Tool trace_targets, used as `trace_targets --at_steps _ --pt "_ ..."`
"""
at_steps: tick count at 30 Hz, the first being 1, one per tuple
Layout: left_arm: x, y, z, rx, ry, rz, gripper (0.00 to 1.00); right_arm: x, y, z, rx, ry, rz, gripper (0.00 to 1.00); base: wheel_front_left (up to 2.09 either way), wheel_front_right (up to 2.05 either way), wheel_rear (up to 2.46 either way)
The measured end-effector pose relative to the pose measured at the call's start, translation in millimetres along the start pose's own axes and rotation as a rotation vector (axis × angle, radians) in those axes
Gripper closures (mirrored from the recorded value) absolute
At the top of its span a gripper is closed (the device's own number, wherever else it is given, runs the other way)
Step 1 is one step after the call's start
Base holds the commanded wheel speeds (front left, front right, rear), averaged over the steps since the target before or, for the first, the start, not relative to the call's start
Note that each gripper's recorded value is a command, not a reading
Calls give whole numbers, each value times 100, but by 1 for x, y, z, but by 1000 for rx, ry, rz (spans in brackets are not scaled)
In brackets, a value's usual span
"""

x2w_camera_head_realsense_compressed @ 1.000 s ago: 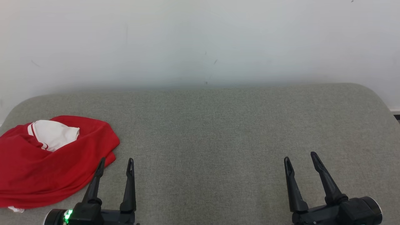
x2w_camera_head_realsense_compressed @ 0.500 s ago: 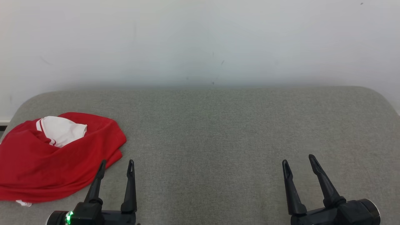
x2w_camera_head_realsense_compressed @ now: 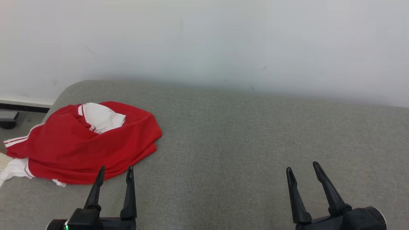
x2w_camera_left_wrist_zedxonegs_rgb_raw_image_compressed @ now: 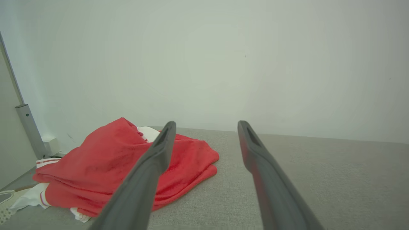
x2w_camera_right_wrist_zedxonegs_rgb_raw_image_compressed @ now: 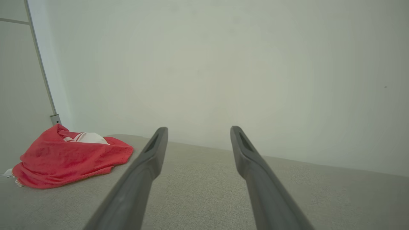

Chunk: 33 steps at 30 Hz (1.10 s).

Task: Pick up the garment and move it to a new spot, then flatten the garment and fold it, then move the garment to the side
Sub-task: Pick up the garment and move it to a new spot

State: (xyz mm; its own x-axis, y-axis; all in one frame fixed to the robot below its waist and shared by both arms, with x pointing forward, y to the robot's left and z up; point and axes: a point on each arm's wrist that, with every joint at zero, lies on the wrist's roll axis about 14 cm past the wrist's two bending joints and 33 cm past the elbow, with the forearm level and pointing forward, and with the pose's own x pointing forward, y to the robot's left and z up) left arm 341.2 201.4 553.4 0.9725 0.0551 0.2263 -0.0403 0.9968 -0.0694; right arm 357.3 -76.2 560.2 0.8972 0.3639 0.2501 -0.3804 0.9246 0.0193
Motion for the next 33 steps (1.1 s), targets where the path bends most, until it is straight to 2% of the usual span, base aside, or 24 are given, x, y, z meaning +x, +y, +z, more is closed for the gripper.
trace_targets --at_steps 18,25,33 --pt "-50 65 4 36 13 211 0 30 66 -9 58 10 216 0 0 0 0" --pt "-67 83 6 50 20 269 0 38 88 -12 78 14 285 0 0 0 0" --pt "-75 92 5 52 28 302 0 42 98 -17 98 24 317 0 0 0 0"
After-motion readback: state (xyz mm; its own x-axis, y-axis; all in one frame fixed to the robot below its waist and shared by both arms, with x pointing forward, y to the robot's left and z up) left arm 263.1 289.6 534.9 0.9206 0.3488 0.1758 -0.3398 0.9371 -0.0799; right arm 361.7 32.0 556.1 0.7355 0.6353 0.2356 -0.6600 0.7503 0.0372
